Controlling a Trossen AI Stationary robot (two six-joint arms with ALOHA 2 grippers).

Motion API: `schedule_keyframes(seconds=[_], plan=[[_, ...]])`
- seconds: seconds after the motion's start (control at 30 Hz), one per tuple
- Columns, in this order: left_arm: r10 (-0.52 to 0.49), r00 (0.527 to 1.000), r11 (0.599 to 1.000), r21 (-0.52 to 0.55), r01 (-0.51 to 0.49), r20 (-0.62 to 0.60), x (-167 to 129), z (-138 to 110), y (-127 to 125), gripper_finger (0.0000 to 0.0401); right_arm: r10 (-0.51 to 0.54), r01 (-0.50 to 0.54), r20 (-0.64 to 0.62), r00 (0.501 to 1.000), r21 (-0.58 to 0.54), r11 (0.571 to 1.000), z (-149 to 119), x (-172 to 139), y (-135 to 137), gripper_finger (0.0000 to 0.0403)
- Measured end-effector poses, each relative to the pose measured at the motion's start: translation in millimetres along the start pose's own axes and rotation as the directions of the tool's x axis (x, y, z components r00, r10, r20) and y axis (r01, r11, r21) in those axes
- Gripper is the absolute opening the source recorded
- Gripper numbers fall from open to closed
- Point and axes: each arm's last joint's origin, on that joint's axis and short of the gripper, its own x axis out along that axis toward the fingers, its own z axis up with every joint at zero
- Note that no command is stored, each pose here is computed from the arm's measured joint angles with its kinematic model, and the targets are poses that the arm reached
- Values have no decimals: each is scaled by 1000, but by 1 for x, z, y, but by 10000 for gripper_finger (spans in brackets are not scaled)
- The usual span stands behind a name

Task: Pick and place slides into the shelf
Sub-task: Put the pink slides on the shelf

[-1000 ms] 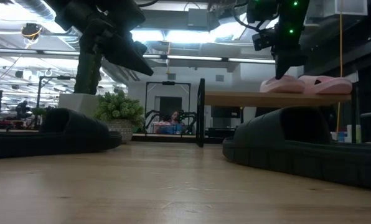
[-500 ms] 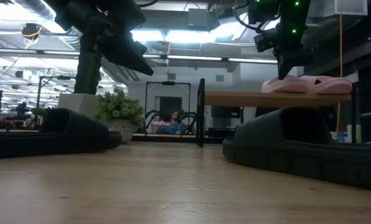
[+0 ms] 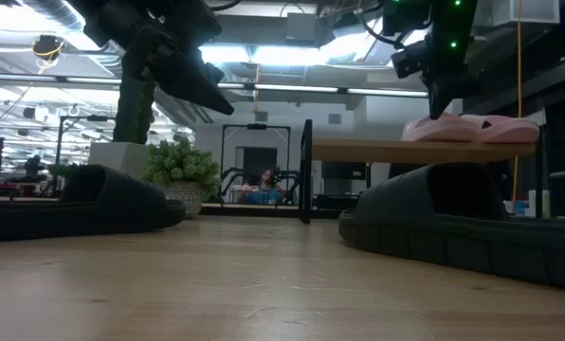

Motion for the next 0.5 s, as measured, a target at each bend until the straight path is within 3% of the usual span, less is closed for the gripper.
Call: schedule_keyframes(seconds=[0.37, 0.5], plan=[[1, 1000, 1000, 3, -1, 0, 0, 0, 0, 0, -6, 3, 61, 998, 46, 999, -8, -14, 0, 3], [1, 1000, 1000, 3, -1, 0, 0, 0, 0, 0, -5, 0, 67, 998, 73, 997, -8, -15, 1, 26]])
